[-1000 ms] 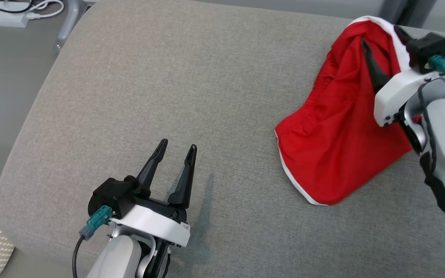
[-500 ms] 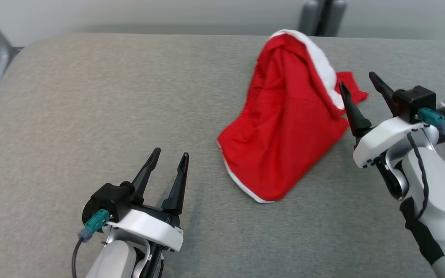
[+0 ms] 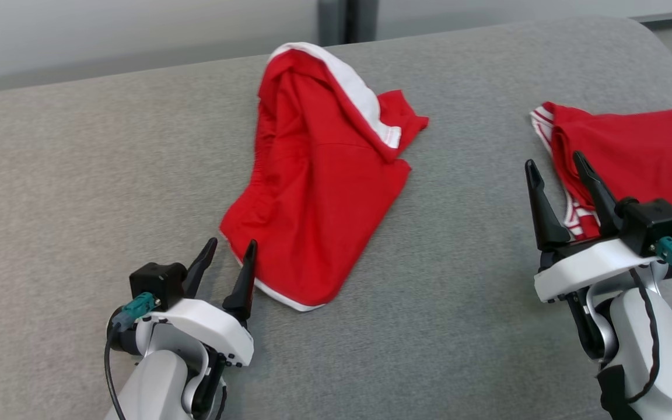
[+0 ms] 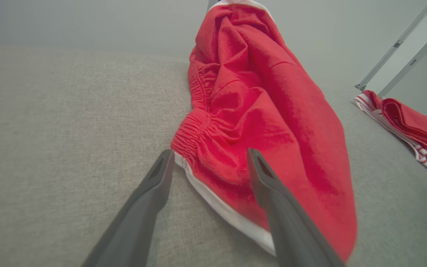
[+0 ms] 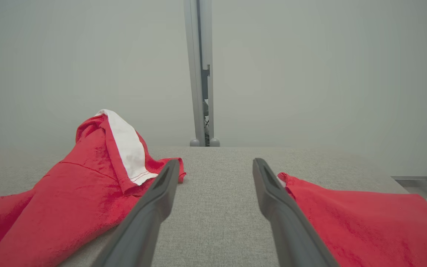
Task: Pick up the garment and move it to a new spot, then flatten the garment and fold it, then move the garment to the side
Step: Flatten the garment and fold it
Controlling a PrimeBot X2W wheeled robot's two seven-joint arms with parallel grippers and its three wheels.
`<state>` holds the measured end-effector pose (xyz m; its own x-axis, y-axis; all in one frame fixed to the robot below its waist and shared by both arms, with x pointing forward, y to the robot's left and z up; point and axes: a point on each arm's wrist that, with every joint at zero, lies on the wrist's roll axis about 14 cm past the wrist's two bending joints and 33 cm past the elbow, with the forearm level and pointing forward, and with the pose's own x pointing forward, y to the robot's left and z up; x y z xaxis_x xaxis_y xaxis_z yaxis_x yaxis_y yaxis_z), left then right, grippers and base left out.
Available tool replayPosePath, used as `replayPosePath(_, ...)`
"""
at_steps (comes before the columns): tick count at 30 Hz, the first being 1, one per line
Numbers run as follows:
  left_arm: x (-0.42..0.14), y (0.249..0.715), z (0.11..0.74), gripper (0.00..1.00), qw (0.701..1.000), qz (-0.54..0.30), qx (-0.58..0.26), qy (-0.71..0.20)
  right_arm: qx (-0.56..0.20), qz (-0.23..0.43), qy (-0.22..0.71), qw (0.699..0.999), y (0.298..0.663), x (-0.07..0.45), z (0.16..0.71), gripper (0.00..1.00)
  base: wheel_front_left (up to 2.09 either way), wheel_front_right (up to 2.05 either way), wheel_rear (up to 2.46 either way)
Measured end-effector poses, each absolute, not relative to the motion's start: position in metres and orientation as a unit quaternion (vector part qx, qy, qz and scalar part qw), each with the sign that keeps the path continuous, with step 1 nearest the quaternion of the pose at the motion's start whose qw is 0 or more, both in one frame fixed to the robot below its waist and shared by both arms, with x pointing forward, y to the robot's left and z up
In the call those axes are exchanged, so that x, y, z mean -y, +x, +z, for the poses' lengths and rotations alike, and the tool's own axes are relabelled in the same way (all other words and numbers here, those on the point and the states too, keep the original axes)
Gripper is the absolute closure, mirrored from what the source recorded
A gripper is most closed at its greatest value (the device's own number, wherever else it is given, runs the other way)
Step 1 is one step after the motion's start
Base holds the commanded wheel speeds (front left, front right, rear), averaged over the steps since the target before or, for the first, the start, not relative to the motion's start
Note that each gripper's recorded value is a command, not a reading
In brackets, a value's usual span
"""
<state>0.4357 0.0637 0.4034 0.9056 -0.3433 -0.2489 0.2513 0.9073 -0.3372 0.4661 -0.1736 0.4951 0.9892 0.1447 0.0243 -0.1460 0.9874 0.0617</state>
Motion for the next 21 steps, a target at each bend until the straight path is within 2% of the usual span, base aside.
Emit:
replayPosePath(9,-0.047,0.448,0.381,0.0,0.956,-0.156,-0.2,-0.15,0.009,0.022,0.029,0.999,0.442,0.203,0.491,0.0,0.0,0.0,0.0)
replayPosePath(10,-0.046,0.449,0.381,0.66,0.955,-0.157,-0.202,-0.15,0.01,0.021,0.029,0.999,0.441,0.203,0.492,0.0,0.0,0.0,0.0)
replayPosePath(11,-0.046,0.45,0.38,1.0,0.955,-0.157,-0.203,-0.151,0.012,0.02,0.029,0.999,0.441,0.204,0.493,0.0,0.0,0.0,0.0)
replayPosePath(16,-0.054,0.459,0.391,1.0,0.961,-0.149,-0.178,-0.149,0.012,0.021,0.025,0.999,0.439,0.201,0.493,0.0,0.0,0.0,0.0)
replayPosePath(21,-0.085,0.475,0.412,1.0,0.976,-0.102,-0.127,-0.145,0.015,0.031,0.025,0.999,0.442,0.193,0.495,0.0,0.0,0.0,0.0)
